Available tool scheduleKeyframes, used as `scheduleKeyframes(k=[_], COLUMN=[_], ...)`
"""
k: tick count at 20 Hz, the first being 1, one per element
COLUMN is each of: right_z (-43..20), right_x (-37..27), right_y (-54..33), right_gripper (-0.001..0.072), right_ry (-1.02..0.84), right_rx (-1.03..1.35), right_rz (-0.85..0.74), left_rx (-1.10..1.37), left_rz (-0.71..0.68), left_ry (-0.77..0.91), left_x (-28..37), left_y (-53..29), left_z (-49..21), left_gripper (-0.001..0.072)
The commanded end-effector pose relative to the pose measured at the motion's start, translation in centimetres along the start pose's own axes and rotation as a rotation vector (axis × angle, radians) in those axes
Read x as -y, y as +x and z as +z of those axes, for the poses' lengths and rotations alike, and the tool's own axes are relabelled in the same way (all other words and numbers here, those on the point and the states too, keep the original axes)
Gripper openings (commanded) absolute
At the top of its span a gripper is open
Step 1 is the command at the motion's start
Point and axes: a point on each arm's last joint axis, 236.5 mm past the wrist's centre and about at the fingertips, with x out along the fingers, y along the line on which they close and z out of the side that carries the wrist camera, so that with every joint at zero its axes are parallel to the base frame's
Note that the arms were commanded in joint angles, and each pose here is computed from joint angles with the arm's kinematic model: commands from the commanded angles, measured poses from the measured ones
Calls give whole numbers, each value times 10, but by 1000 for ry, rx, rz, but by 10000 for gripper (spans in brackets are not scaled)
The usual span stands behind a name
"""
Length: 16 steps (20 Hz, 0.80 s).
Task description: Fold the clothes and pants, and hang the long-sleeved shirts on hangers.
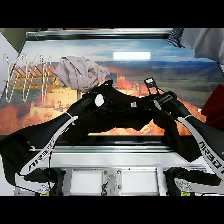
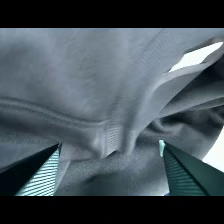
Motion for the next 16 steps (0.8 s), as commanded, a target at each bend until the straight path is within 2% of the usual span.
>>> scheduleKeyframes(k=[1,2,9,11,13,16], right_z=[5,5,10,1,-5,-1], right_x=[6,6,11,16,22,37], right_y=[2,1,-24,-32,-42,-78], right_gripper=[93,24,24,24,24,24], right_ry=[5,7,114,118,123,50], right_rx=[20,22,42,8,-15,-63], right_rz=[-29,-29,-25,-41,-58,-92], left_rx=[0,7,8,-32,-11,124], left_rz=[22,42,259,337,391,412], left_ry=[-51,-52,141,175,203,276], left_x=[-4,-6,-9,-22,-28,-13], left_y=[14,16,32,36,23,-42], left_z=[-4,-4,15,16,31,84], left_gripper=[668,668,665,322,23,21])
